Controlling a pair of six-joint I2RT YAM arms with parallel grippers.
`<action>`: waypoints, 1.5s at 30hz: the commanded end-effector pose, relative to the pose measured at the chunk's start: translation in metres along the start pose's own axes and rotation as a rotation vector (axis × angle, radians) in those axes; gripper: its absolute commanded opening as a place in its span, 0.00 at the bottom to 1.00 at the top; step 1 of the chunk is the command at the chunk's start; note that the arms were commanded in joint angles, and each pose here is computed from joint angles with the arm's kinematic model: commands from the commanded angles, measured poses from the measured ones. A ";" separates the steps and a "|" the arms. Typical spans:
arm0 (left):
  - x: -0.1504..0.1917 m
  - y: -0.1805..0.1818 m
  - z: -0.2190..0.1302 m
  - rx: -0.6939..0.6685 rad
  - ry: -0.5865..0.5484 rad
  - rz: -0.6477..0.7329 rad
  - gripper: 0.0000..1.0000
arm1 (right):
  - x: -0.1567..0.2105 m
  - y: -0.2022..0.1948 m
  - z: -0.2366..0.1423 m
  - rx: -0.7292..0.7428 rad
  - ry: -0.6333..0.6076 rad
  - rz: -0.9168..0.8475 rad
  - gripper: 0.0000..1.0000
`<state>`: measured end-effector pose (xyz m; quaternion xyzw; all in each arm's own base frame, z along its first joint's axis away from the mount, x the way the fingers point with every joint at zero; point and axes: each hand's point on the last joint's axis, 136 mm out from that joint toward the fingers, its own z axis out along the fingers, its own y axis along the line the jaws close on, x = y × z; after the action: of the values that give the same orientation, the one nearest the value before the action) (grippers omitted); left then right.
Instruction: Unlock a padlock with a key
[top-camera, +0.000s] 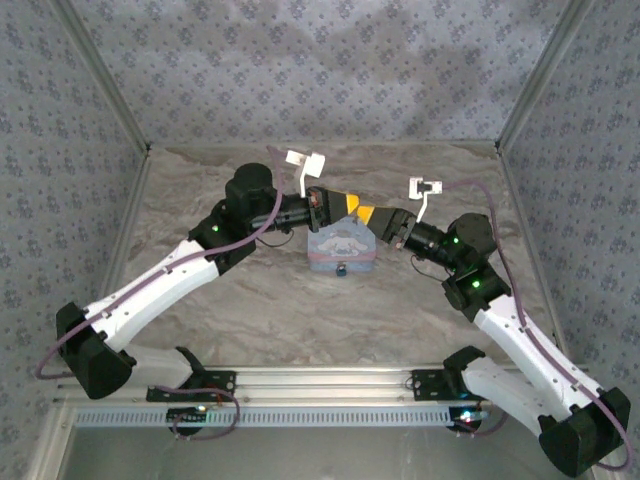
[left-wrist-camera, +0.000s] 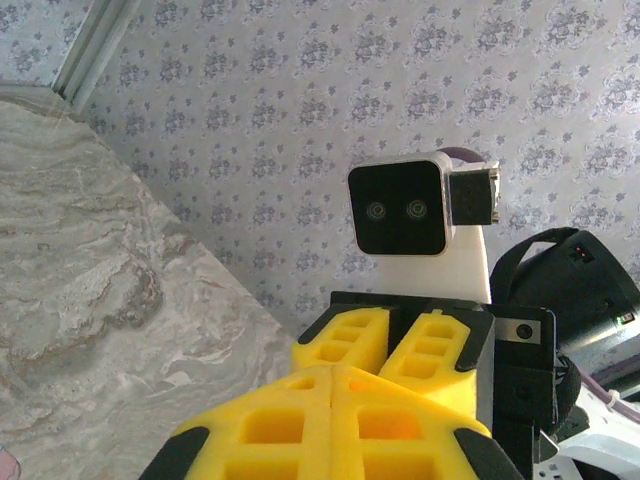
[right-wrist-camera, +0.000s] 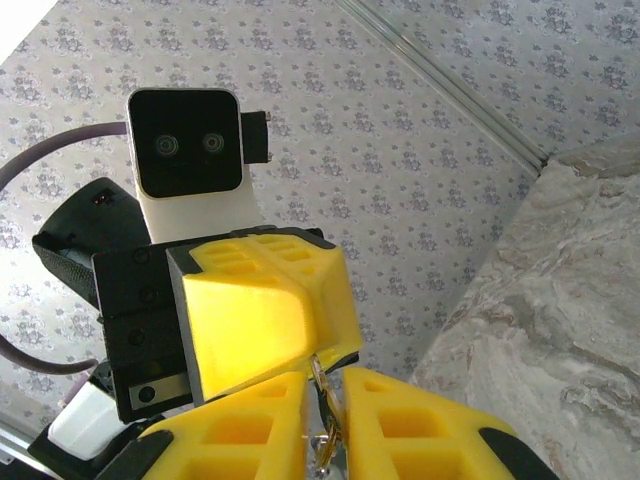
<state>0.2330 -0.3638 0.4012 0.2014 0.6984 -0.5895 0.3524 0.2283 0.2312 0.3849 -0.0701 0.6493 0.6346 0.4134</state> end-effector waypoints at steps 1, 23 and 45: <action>-0.010 -0.009 -0.007 0.011 -0.041 0.019 0.00 | -0.006 0.020 -0.003 -0.060 -0.017 -0.033 0.17; -0.011 -0.006 -0.009 0.004 -0.057 0.009 0.00 | -0.007 0.016 -0.007 -0.041 -0.038 -0.036 0.00; 0.001 -0.008 0.003 0.022 -0.021 -0.003 0.00 | -0.003 0.002 0.000 0.018 -0.050 -0.037 0.00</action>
<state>0.2343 -0.3630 0.4023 0.1839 0.6966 -0.5919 0.3615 0.2296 0.2302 0.3826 -0.0558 0.6488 0.6264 0.4284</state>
